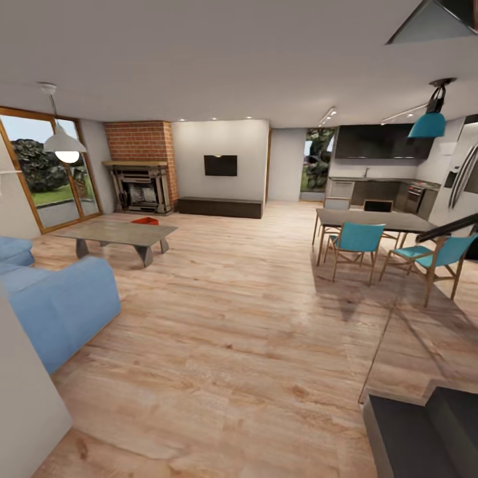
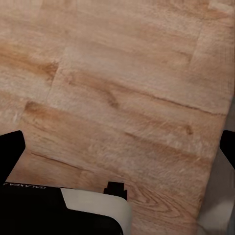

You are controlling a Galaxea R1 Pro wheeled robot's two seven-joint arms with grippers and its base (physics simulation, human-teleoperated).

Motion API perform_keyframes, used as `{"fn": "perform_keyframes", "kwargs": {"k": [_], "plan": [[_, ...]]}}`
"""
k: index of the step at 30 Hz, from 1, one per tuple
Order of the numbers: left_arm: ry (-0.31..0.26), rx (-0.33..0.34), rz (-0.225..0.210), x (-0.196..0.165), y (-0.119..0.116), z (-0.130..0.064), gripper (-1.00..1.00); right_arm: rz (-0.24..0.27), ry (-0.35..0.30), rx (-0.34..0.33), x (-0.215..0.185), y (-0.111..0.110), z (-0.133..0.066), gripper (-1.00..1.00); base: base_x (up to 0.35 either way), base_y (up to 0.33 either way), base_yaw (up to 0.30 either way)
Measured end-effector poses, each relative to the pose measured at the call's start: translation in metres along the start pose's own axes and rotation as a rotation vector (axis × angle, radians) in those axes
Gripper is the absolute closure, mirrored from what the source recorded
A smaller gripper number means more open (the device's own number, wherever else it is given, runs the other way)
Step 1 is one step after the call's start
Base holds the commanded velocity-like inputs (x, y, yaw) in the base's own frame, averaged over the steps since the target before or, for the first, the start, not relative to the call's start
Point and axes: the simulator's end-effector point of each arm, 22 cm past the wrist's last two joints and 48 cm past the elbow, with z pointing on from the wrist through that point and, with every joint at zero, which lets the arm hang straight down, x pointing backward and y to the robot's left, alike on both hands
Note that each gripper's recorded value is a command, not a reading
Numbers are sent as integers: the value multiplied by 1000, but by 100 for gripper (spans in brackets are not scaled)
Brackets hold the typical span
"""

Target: Move the two storage containers from the living room to the garage. In the garage, place one container on the floor and stack the other container on top of it (either order is fine).

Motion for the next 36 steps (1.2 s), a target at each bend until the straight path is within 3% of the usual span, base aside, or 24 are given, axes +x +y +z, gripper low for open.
{"fn": "perform_keyframes", "kwargs": {"k": [36], "plan": [[-1,-1,1,0,1,0,-100,-3,0,-1,0,0,0,-100,320,0,0]]}}
